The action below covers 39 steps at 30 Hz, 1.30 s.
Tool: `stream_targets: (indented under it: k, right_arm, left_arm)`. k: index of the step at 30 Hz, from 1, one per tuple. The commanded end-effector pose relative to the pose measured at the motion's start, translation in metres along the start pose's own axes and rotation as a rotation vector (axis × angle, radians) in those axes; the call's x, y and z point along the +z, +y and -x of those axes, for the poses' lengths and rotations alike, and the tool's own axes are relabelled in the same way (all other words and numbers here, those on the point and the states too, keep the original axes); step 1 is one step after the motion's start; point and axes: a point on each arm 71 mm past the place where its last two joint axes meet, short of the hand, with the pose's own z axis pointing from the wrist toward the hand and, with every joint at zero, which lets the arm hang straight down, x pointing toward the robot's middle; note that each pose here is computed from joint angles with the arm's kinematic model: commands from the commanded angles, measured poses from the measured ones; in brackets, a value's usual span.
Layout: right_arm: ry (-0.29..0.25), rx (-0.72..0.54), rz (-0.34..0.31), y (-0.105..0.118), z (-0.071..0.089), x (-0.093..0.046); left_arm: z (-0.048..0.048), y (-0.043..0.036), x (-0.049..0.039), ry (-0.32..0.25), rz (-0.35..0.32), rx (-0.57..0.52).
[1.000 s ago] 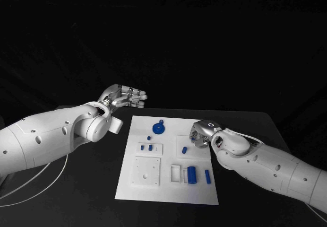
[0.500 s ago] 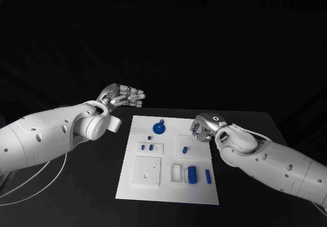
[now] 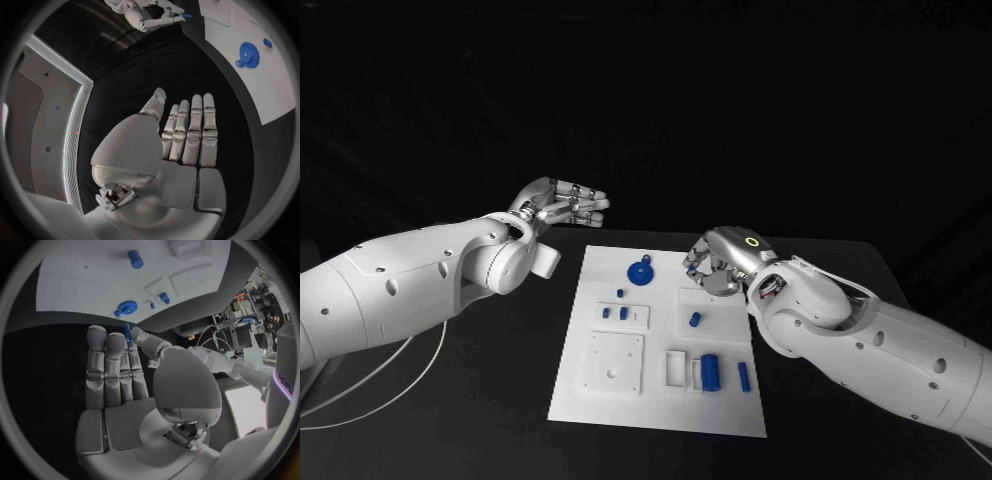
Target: Assemble the parts on the task board
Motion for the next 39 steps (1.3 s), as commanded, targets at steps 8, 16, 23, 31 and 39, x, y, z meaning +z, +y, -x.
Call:
stream_targets:
  k: [8, 16, 23, 31, 39]
  right_arm:
    - [0.041, 0.082, 0.128, 0.047, -0.036, -0.002]
    - [0.107, 0.074, 0.194, 0.075, -0.070, -0.004]
    - [0.155, 0.064, 0.208, 0.086, -0.093, -0.004]
    - [0.178, 0.068, 0.205, 0.088, -0.109, -0.005]
    - [0.188, 0.078, 0.201, 0.089, -0.114, -0.007]
  left_arm:
    - [-0.0115, 0.0006, 0.0065, 0.015, 0.000, -0.021]
    - [-0.0183, 0.0011, 0.0107, 0.013, 0.011, -0.018]
    - [-0.0231, 0.0017, 0.0116, 0.032, 0.015, -0.023]
    - [-0.0276, 0.0003, 0.0122, 0.044, 0.008, -0.029]
    - [-0.0290, 0.0002, 0.0121, 0.053, 0.010, -0.032]
